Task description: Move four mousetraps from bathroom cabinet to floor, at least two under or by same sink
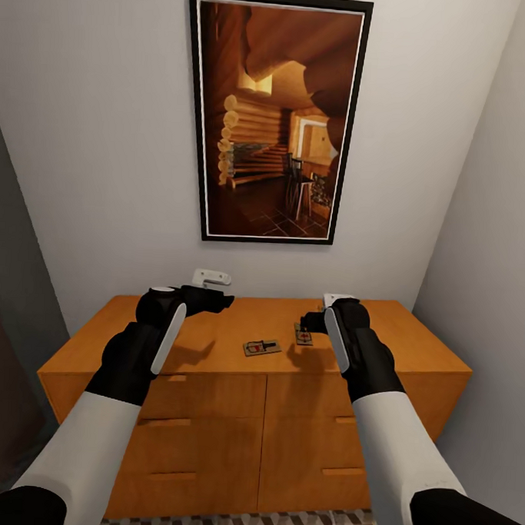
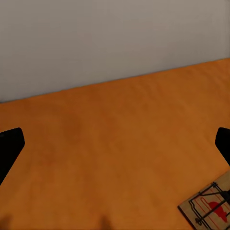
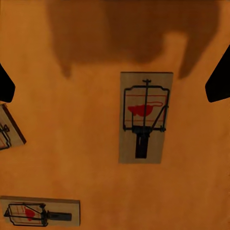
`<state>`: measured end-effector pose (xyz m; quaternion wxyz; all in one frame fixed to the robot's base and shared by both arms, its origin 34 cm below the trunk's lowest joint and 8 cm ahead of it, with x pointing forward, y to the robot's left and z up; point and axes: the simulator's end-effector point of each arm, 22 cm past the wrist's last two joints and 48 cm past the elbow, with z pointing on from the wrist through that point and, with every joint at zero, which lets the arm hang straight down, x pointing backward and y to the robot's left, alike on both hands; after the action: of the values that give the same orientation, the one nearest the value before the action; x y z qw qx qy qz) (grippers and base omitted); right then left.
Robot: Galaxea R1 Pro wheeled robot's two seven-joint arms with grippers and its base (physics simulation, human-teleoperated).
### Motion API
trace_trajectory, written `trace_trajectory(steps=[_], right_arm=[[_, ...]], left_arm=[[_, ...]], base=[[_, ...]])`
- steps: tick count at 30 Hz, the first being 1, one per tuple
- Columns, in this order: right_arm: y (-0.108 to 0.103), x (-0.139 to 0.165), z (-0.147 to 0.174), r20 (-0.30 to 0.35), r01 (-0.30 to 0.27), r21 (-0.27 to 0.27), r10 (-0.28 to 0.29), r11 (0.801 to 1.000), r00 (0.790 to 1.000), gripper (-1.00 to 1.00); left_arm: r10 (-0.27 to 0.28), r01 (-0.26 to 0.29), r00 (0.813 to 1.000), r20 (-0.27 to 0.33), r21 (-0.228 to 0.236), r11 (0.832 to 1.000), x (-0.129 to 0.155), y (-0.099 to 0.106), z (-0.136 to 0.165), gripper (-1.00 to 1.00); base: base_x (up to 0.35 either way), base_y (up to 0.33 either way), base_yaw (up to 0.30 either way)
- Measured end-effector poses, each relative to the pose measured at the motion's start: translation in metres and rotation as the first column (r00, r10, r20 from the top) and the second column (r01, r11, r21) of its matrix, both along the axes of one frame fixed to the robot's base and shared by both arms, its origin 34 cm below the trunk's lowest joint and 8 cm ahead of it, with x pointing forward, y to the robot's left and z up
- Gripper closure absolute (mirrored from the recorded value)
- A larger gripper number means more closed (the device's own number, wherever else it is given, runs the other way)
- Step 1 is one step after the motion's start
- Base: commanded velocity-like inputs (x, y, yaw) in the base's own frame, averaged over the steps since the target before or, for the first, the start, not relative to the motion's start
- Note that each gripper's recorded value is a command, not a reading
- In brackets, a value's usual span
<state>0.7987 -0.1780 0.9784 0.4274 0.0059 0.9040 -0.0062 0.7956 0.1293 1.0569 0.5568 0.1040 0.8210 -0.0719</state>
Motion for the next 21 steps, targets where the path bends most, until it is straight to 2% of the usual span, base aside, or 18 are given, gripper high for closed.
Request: trace_trajectory(steps=[21], right_arm=[[0.0033, 0.0, 0.0006, 0.0, -0.005, 0.003, 0.005, 1.0, 1.0, -1.0]], left_arm=[[-0.001, 0.001, 1.0, -0.003, 0.0, 1.0, 0.0001, -0.0003, -0.0011, -1.0]], base=[[0.002, 0.0, 0.0]])
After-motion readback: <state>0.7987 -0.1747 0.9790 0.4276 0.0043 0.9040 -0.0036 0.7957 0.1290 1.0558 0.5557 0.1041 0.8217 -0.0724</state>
